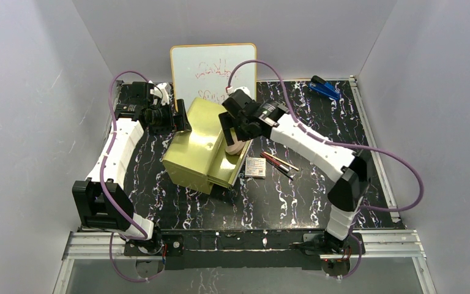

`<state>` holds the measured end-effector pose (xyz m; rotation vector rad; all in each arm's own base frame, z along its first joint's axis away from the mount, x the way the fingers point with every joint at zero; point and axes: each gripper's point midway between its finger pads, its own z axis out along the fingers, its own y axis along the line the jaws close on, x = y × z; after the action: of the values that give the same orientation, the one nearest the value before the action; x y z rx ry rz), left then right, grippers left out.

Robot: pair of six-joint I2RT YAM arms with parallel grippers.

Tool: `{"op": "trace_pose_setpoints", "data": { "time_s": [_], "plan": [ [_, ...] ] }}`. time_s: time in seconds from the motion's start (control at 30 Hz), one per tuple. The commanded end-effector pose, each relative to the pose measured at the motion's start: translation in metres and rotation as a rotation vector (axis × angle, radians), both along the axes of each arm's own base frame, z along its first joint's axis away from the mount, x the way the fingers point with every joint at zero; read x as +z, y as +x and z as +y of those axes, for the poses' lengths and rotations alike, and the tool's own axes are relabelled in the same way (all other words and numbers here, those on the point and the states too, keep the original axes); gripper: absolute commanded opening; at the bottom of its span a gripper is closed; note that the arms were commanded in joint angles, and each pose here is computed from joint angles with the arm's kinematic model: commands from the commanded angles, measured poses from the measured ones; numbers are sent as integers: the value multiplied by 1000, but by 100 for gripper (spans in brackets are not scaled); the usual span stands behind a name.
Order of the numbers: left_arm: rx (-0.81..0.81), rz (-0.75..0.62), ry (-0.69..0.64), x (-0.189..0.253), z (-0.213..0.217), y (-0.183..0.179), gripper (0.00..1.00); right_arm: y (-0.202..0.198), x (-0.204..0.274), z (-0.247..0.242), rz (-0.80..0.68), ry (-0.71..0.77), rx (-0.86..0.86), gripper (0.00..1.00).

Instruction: Organize the makeup

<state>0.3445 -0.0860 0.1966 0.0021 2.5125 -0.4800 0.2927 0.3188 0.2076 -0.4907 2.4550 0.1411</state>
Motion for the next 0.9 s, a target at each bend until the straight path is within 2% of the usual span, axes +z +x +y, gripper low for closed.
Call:
{"op": "trace_pose_setpoints", "data": {
  "time_s": [0.0,0.1,0.13,0.23,0.3,0.4,0.5,0.87],
  "plan": [
    [-3,31,48,-3,7,-12,98,3,44,-13,-127,71,-25,98],
    [-3,32,47,-3,7,-12,98,2,43,-18,-135,57,-18,98],
    [-4,31,47,-3,7,-12,98,1,40,-18,-133,47,-13,95],
    [-6,30,46,-2,6,-12,98,3,30,-16,-123,29,-2,80],
    [-5,30,47,-1,6,-12,99,5,23,-12,-114,25,8,66],
    [-4,27,50,0,7,-12,98,10,12,-2,-96,24,23,62],
    [-4,25,52,1,7,-13,98,14,3,4,-83,18,32,53],
    [0,26,69,-3,9,-14,98,22,-27,10,-38,-14,42,50]
  ]
}}
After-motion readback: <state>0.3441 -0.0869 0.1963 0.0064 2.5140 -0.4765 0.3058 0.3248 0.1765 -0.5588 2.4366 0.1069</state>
